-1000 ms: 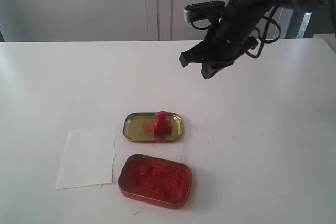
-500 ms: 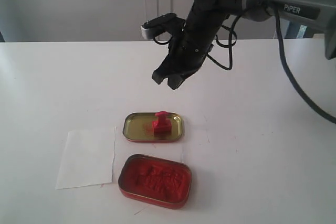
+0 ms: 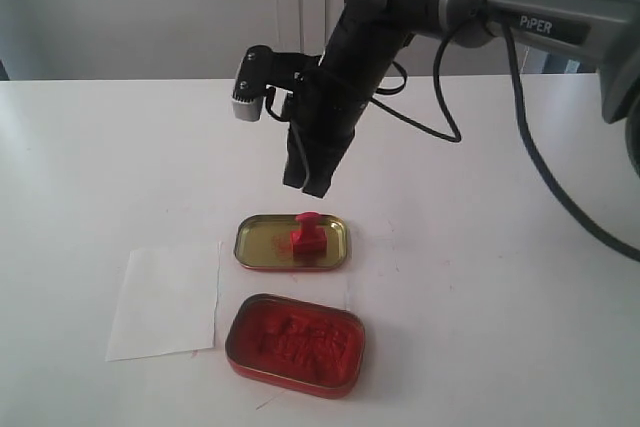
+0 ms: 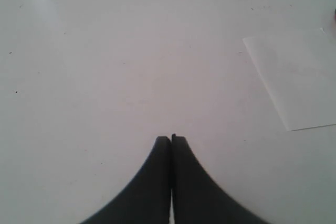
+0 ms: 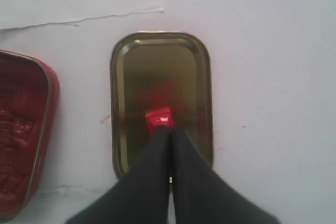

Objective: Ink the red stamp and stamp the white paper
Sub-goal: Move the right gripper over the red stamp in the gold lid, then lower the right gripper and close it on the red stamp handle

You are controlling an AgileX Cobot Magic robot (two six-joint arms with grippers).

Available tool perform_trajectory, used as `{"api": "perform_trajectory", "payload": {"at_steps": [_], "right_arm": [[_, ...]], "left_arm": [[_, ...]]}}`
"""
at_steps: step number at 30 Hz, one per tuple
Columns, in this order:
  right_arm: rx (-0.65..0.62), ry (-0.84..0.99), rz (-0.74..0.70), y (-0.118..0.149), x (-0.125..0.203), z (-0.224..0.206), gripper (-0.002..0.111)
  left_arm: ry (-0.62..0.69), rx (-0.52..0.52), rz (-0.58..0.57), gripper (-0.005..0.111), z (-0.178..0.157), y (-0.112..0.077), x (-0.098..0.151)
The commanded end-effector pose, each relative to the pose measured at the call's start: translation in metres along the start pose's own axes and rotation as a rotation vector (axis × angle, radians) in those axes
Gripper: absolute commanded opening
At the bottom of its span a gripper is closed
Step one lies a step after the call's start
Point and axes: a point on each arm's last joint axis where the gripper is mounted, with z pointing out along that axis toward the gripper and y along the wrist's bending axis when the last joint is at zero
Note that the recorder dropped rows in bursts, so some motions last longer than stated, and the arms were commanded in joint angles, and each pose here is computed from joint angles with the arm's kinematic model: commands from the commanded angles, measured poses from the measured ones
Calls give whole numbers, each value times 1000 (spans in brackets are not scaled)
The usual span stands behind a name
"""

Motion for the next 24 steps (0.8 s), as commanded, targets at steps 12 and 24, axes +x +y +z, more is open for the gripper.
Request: {"api": "perform_trajectory", "payload": {"at_steps": [12, 24], "right_arm": [[-11, 99, -168, 0, 6, 19, 30], [-6, 101, -237, -2, 6, 37, 36]], "left_arm": [[11, 0, -7, 0, 1, 0, 3], [11, 0, -7, 0, 1, 0, 3]]}}
